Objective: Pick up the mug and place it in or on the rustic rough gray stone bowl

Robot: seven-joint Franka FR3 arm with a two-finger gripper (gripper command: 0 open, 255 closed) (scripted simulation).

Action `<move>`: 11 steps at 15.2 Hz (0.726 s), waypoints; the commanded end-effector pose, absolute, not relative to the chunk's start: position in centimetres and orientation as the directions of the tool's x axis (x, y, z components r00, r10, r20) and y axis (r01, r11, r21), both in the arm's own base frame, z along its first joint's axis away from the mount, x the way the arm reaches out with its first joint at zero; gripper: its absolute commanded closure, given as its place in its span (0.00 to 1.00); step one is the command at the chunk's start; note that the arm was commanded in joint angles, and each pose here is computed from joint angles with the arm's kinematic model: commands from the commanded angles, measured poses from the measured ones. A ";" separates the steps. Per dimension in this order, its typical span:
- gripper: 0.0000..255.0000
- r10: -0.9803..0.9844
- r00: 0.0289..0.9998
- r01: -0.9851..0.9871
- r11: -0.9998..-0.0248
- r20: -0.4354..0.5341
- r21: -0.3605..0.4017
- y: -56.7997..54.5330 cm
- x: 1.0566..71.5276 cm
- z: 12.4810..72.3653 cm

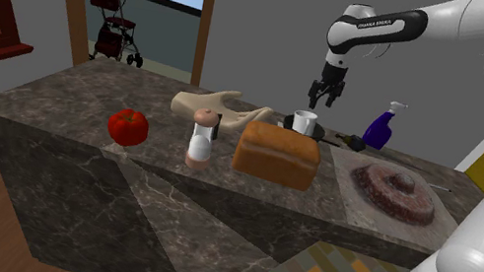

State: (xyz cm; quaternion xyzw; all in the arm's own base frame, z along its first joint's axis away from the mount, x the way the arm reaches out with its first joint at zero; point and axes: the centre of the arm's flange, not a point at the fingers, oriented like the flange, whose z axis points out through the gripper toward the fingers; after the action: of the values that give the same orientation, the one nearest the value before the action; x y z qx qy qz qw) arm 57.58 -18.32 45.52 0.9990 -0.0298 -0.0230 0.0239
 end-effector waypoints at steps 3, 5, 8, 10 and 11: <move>0.00 -0.061 0.997 -0.058 -0.997 -0.044 0.049 -18.2 57.7 48.2; 0.00 -0.061 0.997 -0.058 -0.997 -0.044 0.049 -18.1 57.8 50.5; 0.00 -0.061 0.997 -0.058 -0.997 -0.044 0.049 -18.1 57.8 50.5; 0.00 -0.061 0.997 -0.058 -0.997 -0.044 0.049 -18.1 57.8 50.5; 0.00 -0.061 0.997 -0.058 -0.997 -0.044 0.049 -18.1 57.8 50.5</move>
State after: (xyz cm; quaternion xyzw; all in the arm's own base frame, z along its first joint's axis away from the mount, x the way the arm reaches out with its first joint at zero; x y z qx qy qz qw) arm 57.81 -18.08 50.50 0.9990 -0.0298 -0.0229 0.0240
